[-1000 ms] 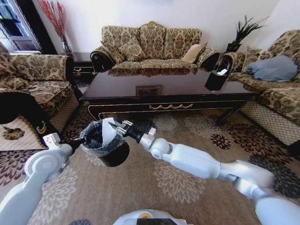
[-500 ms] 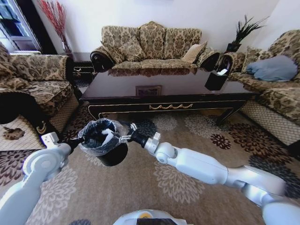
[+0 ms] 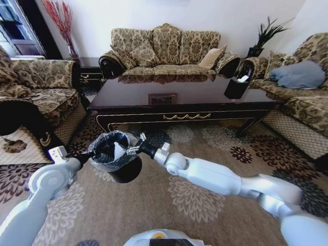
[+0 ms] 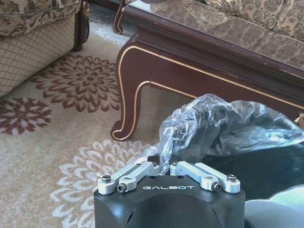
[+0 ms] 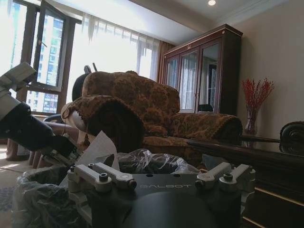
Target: Move to the front of the table and pick up the trash from the floor, then place it into the trash bin.
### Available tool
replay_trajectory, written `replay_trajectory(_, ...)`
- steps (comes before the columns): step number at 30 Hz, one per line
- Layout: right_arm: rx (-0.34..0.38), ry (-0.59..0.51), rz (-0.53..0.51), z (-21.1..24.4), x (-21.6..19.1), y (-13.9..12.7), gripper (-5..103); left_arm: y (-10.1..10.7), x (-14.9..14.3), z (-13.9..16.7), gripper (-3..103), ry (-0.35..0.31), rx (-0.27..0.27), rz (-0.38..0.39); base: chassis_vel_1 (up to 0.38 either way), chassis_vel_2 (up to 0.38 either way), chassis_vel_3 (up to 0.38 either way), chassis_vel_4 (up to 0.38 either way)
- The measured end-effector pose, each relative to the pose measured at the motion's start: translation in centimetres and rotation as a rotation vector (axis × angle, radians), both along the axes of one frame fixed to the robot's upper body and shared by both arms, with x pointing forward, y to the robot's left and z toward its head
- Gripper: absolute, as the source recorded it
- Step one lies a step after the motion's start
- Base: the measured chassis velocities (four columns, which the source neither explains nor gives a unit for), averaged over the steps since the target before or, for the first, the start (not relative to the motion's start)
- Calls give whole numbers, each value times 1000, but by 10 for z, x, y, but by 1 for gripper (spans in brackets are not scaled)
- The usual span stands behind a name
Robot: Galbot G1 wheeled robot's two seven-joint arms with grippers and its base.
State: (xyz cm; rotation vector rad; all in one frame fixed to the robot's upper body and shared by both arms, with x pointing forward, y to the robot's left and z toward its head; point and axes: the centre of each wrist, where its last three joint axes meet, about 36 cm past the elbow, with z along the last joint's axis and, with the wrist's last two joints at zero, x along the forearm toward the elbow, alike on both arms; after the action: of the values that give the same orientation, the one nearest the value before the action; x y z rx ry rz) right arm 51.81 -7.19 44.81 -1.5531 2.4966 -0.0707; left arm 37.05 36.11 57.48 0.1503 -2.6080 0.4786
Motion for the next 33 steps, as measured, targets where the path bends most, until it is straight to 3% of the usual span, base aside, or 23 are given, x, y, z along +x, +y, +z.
replay_trajectory(6,-69,-53,-23,-12,20,-17,100,1,-1,4,7,-10,-6,-10,0,0,0,0)
replay_trajectory(19,-27,-80,-29,18,23,-31,100,7,6,-3,4,1,-11,0,0,0,0,0)
replay_trajectory(33,-49,-116,-27,28,11,-65,100,12,8,-9,4,9,-12,18,0,0,0,0)
